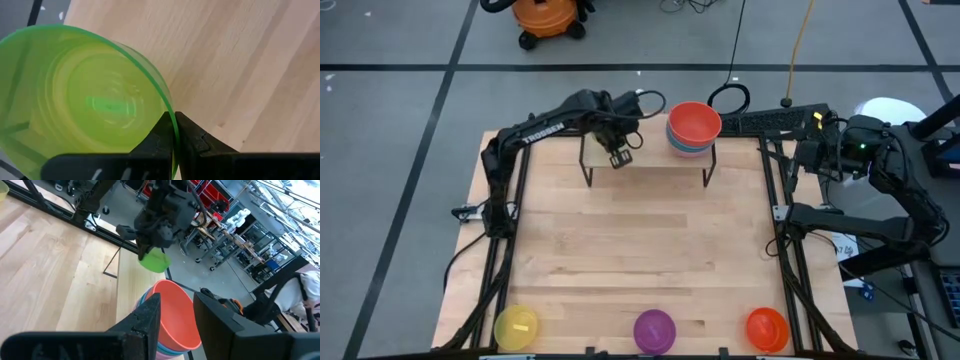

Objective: Place and stack bowls onto a shelf
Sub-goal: Put the light green bowl on the shelf, then stack the light purple bowl on top of the light green bowl on the shelf

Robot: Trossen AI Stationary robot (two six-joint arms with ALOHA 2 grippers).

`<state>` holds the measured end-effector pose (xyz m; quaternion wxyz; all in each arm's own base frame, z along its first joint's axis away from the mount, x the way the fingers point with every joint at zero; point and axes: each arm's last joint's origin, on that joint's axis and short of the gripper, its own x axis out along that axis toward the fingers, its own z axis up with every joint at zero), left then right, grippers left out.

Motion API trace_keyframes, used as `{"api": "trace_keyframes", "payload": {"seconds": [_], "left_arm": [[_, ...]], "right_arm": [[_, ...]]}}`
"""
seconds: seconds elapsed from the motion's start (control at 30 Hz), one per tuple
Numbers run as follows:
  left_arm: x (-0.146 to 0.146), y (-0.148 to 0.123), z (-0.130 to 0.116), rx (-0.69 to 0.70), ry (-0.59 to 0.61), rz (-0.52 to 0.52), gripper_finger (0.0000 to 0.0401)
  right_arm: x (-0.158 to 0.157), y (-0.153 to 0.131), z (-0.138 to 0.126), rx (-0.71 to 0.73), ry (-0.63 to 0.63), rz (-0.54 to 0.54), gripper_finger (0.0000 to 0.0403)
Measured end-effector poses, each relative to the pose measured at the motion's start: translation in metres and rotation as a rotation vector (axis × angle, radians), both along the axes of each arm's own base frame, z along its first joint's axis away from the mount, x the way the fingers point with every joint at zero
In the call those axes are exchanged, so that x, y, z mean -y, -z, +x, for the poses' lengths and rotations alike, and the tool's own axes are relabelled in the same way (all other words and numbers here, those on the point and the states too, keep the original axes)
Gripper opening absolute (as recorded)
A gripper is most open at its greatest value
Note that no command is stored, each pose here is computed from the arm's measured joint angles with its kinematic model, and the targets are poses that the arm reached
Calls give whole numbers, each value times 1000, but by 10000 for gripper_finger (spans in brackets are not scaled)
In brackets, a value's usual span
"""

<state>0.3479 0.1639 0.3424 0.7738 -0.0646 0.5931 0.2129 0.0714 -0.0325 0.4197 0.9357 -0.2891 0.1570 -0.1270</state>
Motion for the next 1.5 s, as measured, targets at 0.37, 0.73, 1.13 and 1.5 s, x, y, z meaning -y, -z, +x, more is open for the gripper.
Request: {"api": "trace_keyframes", "payload": {"seconds": [0.37, 0.73, 1.13, 1.5], "left_arm": [[-3, 21, 12, -59, 108, -49, 21], [4, 21, 18, -36, 101, -47, 60], [83, -10, 4, -38, 46, -183, 62], [204, 0, 23, -4, -21, -352, 63]], "right_arm": [[0, 0, 0, 0, 0, 0, 112], [0, 0, 0, 0, 0, 0, 112], [0, 0, 0, 0, 0, 0, 112], [0, 0, 0, -2, 0, -1, 112]]}}
